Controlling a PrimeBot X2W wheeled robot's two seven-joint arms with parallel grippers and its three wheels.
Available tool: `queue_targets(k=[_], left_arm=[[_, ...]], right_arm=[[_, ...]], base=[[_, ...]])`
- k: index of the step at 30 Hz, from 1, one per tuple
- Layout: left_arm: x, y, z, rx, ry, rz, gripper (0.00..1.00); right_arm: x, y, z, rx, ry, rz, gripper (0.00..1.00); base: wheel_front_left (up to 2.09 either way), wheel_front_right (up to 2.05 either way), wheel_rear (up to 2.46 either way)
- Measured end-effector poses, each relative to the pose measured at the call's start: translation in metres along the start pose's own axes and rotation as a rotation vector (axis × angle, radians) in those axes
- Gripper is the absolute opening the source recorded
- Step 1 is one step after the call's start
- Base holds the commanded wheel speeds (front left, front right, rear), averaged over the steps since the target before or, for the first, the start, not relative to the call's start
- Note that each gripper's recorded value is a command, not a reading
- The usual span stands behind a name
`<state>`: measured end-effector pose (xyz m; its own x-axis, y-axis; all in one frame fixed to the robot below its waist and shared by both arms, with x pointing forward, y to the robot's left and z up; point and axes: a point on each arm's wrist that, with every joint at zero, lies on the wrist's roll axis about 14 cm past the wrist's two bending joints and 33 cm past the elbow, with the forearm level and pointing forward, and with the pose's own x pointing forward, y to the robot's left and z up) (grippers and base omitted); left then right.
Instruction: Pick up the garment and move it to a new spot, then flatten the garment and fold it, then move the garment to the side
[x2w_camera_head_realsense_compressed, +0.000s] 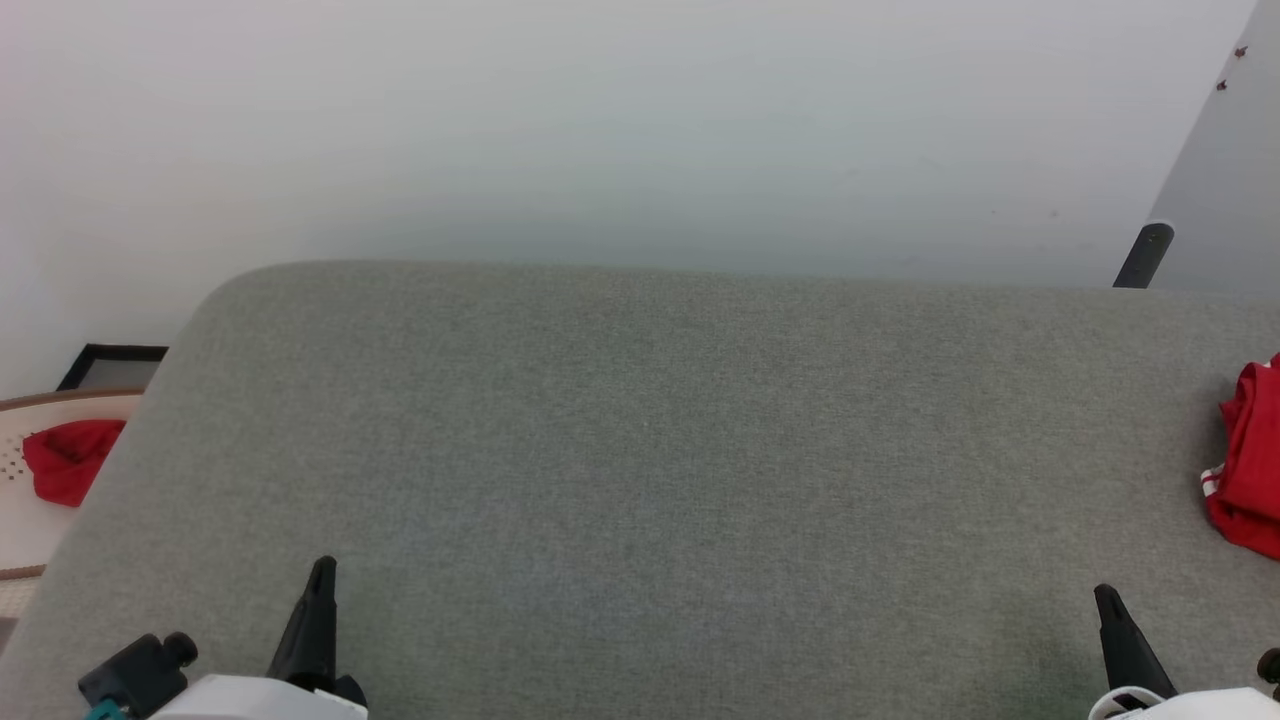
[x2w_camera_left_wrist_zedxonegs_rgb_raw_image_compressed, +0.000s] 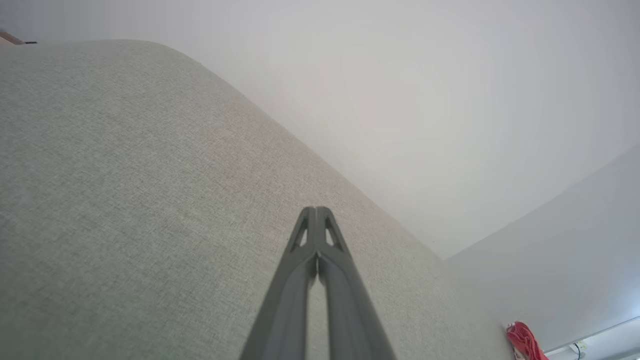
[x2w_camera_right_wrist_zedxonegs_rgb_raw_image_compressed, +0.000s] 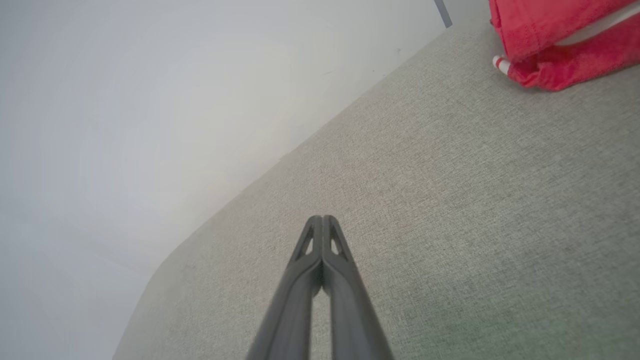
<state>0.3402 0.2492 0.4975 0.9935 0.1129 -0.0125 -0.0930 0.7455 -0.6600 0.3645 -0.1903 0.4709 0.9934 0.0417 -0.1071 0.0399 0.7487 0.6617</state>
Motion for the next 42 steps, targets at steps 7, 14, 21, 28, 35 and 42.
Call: queue_targets(k=[7, 14, 21, 28, 35, 42], left_arm=[[0.004, -0.003, -0.002, -0.093, 0.007, 0.004, 0.00], [0.008, -0.005, -0.005, -0.181, 0.014, 0.007, 0.00], [0.012, -0.009, -0.007, -0.262, 0.022, 0.004, 0.00], [0.015, -0.012, -0.010, -0.338, 0.032, 0.004, 0.00], [0.019, -0.015, -0.013, -0.408, 0.041, 0.001, 0.00], [0.022, -0.020, -0.015, -0.476, 0.048, -0.005, 0.00]], right_arm=[[0.001, 0.000, 0.001, 0.092, -0.001, -0.005, 0.00], [0.004, 0.002, 0.004, 0.176, -0.010, -0.005, 0.00], [0.007, 0.005, 0.008, 0.259, -0.019, 0.002, 0.00], [0.008, 0.005, 0.009, 0.337, -0.023, 0.002, 0.00], [0.010, 0.007, 0.013, 0.407, -0.034, 0.009, 0.00], [0.011, 0.008, 0.015, 0.474, -0.036, 0.013, 0.00]], base=[[0.00, 0.00, 0.00], [0.00, 0.00, 0.00], [0.00, 0.00, 0.00], [0.00, 0.00, 0.00], [0.00, 0.00, 0.00], [0.00, 0.00, 0.00]])
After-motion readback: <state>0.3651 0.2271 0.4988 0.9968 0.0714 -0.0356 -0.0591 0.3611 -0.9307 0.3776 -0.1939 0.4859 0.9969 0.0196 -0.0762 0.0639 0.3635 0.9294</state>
